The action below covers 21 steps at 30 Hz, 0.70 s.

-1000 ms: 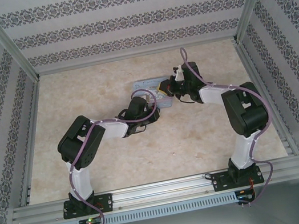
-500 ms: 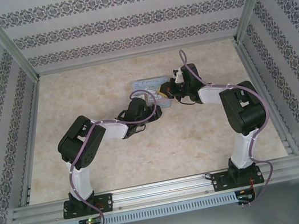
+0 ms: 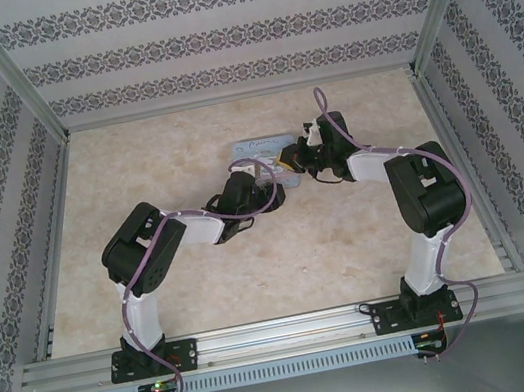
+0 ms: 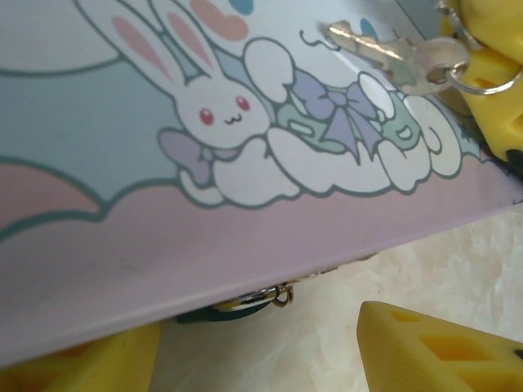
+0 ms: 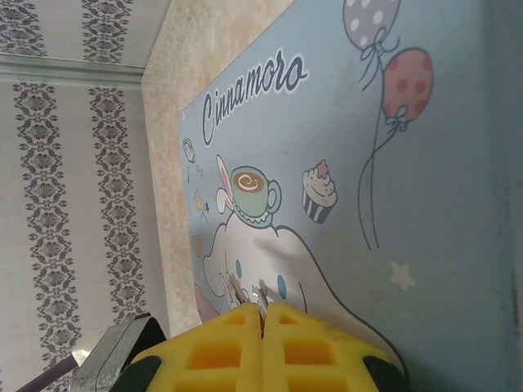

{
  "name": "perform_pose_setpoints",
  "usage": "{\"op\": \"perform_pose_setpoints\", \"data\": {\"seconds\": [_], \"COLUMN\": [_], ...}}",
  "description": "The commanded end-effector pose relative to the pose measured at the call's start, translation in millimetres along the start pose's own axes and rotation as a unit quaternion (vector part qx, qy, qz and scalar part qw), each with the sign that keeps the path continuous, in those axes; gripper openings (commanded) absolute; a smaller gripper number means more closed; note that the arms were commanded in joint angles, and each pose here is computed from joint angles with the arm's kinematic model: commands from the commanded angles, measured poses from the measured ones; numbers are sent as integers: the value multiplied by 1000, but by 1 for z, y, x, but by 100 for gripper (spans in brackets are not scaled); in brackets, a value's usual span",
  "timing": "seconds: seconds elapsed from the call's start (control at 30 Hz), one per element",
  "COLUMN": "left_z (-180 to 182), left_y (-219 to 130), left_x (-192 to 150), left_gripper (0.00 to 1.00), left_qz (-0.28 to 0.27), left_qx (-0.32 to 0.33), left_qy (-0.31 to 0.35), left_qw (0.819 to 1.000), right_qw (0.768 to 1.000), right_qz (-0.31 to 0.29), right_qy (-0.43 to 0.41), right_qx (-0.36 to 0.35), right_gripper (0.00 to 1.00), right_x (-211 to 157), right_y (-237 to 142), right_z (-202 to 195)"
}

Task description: Unlock a padlock with a key

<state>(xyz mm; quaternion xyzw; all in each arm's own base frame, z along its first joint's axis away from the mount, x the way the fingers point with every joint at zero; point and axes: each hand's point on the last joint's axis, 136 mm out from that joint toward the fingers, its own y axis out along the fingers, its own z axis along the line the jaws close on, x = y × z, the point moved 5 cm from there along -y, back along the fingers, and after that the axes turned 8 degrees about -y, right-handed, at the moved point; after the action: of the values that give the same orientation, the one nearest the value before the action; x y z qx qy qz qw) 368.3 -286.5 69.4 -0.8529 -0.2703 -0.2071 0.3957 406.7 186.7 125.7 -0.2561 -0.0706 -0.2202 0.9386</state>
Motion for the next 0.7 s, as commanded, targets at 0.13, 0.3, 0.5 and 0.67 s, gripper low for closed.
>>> {"op": "perform_pose_setpoints", "data": {"seconds": [0.13, 0.3, 0.5, 0.67], "left_z": [37, 36, 23, 6], "left_y": [16, 26, 32, 37], "left_x": [-14, -15, -16, -15], "left_gripper": [65, 65, 65, 65], "left_qz": [21, 27, 35, 49], "left_qx": [67, 62, 14, -41], "left_qy": [70, 93, 92, 74], "left_qw": [995, 993, 995, 995], "right_qw": [1000, 1000, 1000, 1000], "right_qz": [-6, -4, 1, 1], "right_qy": [-15, -15, -15, -14], "right_qx": [-5, -8, -16, -20], "right_gripper": [0, 0, 0, 0], "right_x": [3, 2, 1, 3], "right_y": [-1, -1, 0, 1], "right_z": [1, -1, -4, -6]}}
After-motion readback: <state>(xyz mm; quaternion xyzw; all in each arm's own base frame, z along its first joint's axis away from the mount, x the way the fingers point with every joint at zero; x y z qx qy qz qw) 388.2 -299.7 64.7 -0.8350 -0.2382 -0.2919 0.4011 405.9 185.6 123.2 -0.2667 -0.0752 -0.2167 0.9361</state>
